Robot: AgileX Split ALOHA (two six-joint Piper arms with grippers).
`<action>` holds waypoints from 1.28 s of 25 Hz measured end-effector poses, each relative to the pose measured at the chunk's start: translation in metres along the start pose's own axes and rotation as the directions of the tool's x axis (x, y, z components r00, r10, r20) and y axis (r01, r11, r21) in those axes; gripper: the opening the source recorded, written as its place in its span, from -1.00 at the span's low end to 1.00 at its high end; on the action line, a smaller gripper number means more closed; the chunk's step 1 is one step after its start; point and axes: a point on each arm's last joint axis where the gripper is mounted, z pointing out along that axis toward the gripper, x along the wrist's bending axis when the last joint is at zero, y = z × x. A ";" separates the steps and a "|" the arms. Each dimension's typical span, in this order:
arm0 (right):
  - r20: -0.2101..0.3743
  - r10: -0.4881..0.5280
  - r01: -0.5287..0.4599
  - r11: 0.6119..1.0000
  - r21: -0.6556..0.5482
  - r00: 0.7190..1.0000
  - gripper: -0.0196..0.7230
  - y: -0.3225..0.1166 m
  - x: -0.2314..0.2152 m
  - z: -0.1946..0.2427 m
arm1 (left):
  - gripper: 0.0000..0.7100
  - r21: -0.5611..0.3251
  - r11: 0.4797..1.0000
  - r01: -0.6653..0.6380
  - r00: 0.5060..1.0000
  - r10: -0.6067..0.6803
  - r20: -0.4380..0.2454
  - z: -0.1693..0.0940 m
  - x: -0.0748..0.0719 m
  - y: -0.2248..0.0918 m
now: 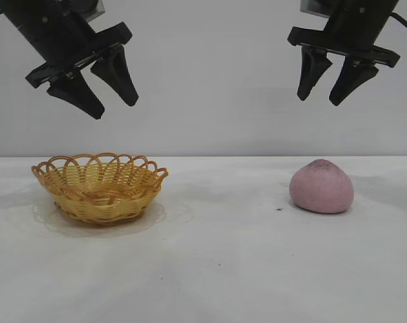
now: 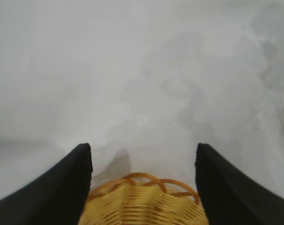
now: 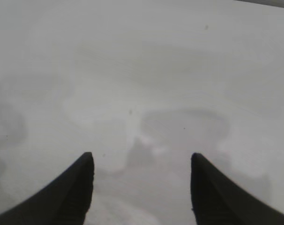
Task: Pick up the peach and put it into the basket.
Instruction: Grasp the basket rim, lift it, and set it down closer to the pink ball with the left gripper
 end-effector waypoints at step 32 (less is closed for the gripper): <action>-0.003 0.000 0.000 1.000 0.009 1.000 0.20 -0.001 0.000 0.000 | 0.31 0.336 0.873 -0.354 0.924 0.382 -0.017 -0.048 -0.004 0.040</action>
